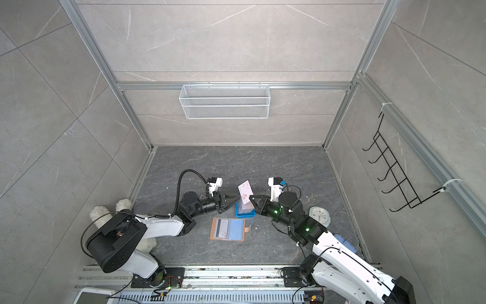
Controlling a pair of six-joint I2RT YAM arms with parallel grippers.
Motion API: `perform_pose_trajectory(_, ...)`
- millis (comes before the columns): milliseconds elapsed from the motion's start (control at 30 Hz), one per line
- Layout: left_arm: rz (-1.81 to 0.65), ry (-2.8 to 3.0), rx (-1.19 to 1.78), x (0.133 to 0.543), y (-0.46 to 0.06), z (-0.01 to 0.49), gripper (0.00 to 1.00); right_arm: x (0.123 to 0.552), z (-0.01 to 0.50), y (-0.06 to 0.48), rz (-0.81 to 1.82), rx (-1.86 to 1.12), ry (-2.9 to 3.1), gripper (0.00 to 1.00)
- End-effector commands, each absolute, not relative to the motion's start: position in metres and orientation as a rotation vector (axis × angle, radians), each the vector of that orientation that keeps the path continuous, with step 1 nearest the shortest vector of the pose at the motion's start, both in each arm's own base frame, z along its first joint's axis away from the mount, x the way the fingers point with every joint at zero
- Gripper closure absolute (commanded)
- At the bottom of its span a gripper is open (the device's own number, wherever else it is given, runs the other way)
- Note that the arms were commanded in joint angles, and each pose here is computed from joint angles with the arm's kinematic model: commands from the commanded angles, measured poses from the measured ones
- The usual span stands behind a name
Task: Insert credit cards into a card holder
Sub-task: Pass the credit card.
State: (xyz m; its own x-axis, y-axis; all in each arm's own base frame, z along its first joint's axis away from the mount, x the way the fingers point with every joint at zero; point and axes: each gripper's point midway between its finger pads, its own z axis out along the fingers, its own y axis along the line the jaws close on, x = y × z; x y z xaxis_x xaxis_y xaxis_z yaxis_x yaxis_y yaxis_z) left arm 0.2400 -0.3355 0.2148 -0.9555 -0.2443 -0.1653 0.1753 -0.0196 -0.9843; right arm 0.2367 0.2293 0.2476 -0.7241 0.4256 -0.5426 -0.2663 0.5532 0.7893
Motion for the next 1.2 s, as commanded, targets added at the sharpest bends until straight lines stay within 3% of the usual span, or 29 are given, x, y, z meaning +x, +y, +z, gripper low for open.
perform_pose_trajectory(0, -2.101, 1.856, 0.002, 0.238, -0.339, 0.243, 0.74, 0.241, 0.246, 0.226, 1.195, 0.163, 2.048, 1.0)
perform_pose_trajectory(333, -2.128, 1.82, 0.024, 0.236, -0.342, 0.256, 0.76, 0.239, 0.247, 0.24, 1.305, 0.143, 2.034, 1.0)
perform_pose_trajectory(700, -2.124, 1.776, -0.024, 0.24, -0.336, 0.264, 0.98, 0.24, 0.23, 0.241, 1.344, 0.217, 2.041, 1.0)
perform_pose_trajectory(900, -2.101, 1.773, -0.049, 0.246, -0.329, 0.262, 1.0, 0.235, 0.215, 0.241, 1.318, 0.228, 2.077, 0.87)
perform_pose_trajectory(1167, -1.972, 1.95, -0.038, 0.258, -0.301, 0.246, 1.0, 0.216, 0.168, 0.231, 0.999, 0.202, 2.286, 0.76)
